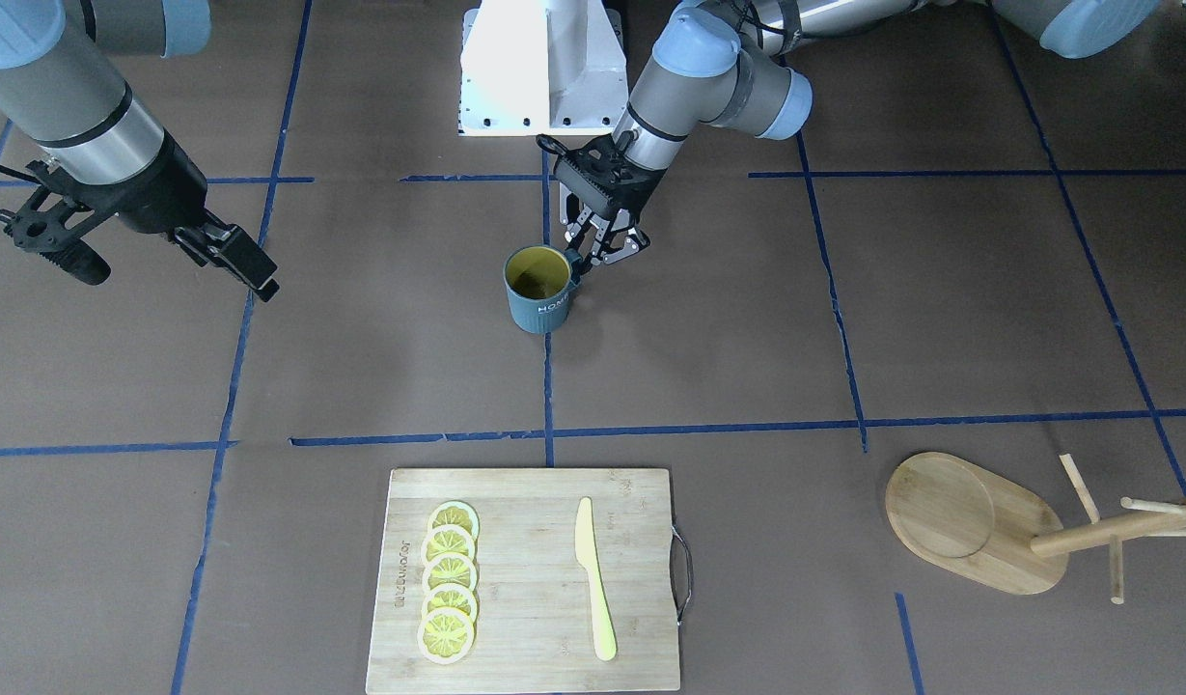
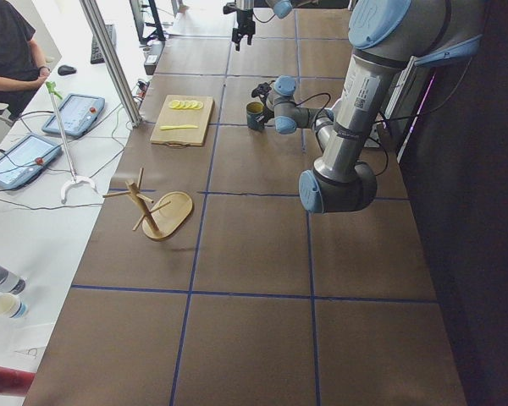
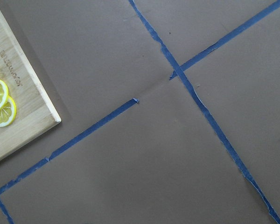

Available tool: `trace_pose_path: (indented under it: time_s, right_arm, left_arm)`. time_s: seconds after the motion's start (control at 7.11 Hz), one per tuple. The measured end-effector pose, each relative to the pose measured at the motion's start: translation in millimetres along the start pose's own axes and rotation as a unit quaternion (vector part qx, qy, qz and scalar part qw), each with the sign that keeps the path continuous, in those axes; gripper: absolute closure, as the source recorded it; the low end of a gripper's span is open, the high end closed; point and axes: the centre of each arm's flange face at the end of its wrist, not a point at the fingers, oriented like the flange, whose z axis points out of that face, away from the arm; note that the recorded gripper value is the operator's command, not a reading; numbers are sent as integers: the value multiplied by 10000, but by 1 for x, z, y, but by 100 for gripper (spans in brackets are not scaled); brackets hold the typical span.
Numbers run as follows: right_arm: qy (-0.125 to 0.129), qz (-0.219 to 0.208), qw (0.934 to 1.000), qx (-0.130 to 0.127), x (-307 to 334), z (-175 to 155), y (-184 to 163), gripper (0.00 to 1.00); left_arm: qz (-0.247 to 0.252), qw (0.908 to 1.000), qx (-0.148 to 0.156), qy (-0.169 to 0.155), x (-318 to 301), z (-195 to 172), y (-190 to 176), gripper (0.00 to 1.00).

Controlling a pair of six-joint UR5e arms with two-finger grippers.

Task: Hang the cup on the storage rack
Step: 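Grasp the teal mug by its handle with the left gripper, then lift the mug with the left gripper and carry it toward the wooden rack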

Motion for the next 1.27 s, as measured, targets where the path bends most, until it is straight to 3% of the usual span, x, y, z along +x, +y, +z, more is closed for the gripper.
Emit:
trace_pose_path:
  time_s: [0.42, 0.7, 0.98, 1.27]
  right_arm:
    - [13, 8, 10000, -1, 1, 1, 0, 1]
    - [43, 35, 10000, 27, 9, 1, -2, 1]
    - [46, 77, 9999, 96, 27, -7, -3, 1]
    - [37, 81, 9999, 115, 32, -10, -2, 1]
  left_arm:
    - [-18, 9999, 140, 35, -3, -14, -9, 98]
    - [-208, 9987, 427, -174, -37, -40, -33, 100]
    - [-923, 9927, 598, -498, -88, -60, -43, 100]
    - [-1528, 9847, 622, -559, -131, -77, -54, 100]
